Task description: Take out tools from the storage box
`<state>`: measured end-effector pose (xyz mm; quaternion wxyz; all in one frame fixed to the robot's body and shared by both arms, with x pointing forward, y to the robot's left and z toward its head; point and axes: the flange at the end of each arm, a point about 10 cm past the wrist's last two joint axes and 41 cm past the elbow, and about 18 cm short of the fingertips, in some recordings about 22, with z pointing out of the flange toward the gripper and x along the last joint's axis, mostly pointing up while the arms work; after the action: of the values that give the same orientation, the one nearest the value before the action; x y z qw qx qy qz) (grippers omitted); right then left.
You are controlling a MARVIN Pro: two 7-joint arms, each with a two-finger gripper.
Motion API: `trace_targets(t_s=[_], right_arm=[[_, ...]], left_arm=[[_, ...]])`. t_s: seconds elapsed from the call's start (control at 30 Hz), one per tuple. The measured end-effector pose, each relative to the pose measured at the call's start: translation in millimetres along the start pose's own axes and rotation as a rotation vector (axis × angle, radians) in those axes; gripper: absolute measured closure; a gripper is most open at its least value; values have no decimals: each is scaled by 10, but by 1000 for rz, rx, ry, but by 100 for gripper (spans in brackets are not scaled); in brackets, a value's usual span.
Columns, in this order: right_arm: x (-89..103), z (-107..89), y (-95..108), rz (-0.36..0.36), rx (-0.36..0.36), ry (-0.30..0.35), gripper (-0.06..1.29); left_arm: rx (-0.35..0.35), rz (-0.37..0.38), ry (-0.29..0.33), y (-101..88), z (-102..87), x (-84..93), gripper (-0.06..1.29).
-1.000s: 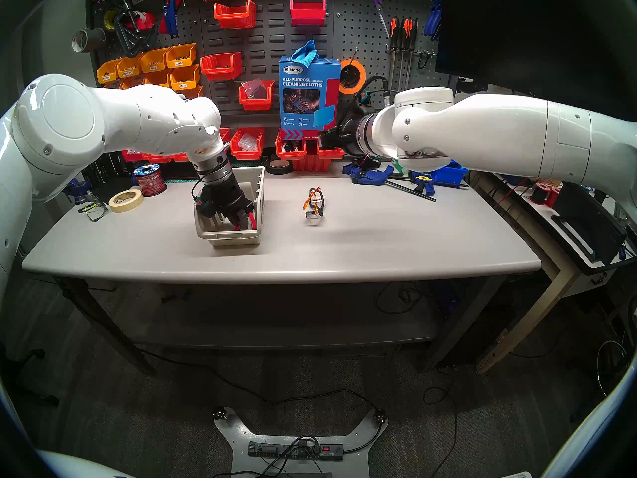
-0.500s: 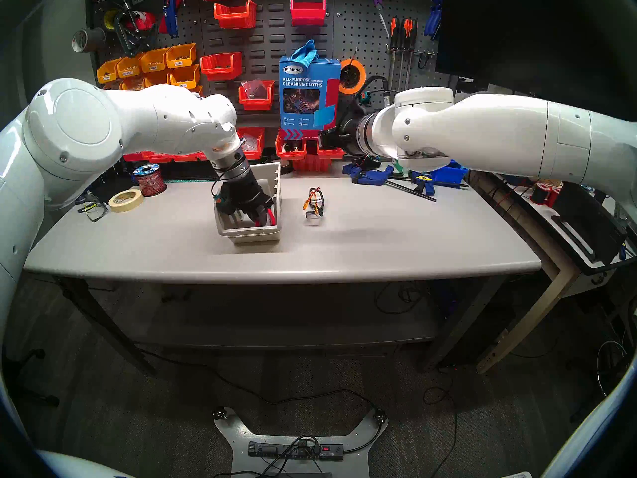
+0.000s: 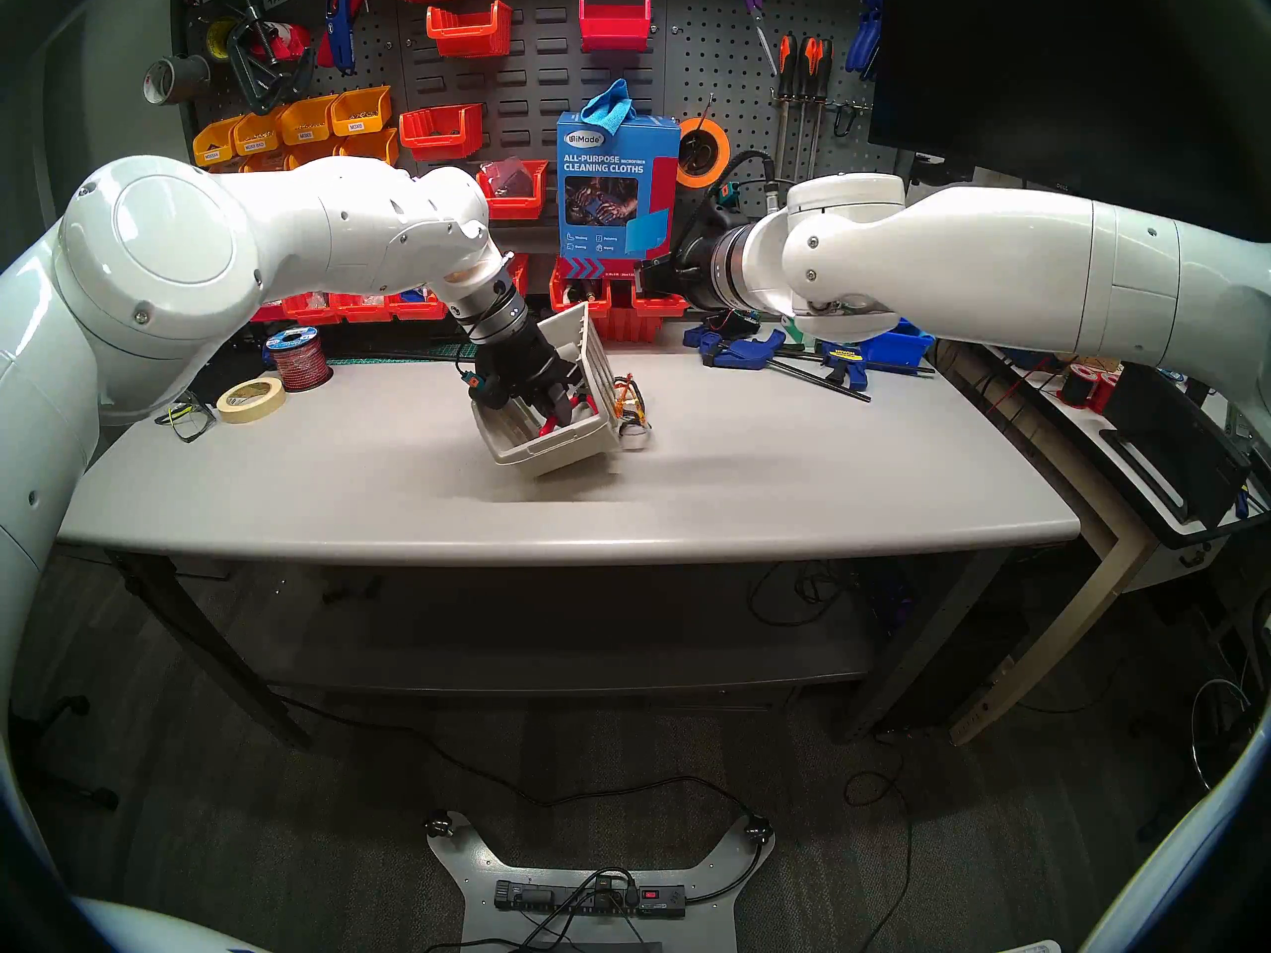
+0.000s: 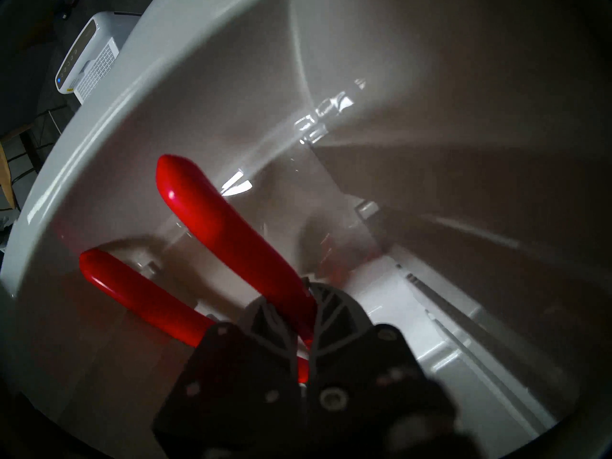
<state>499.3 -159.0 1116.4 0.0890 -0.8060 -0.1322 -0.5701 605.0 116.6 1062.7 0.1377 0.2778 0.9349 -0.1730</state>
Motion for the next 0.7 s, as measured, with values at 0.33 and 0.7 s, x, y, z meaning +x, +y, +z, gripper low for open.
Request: trace_targets(t_s=[0.33, 0.7], right_arm=[[2, 0, -1, 0, 0, 0, 1], [2, 0, -1, 0, 0, 1, 1]], left_arm=[[5, -6, -46, 2, -114, -80, 125], [6, -21, -98, 57, -259, -142, 125]])
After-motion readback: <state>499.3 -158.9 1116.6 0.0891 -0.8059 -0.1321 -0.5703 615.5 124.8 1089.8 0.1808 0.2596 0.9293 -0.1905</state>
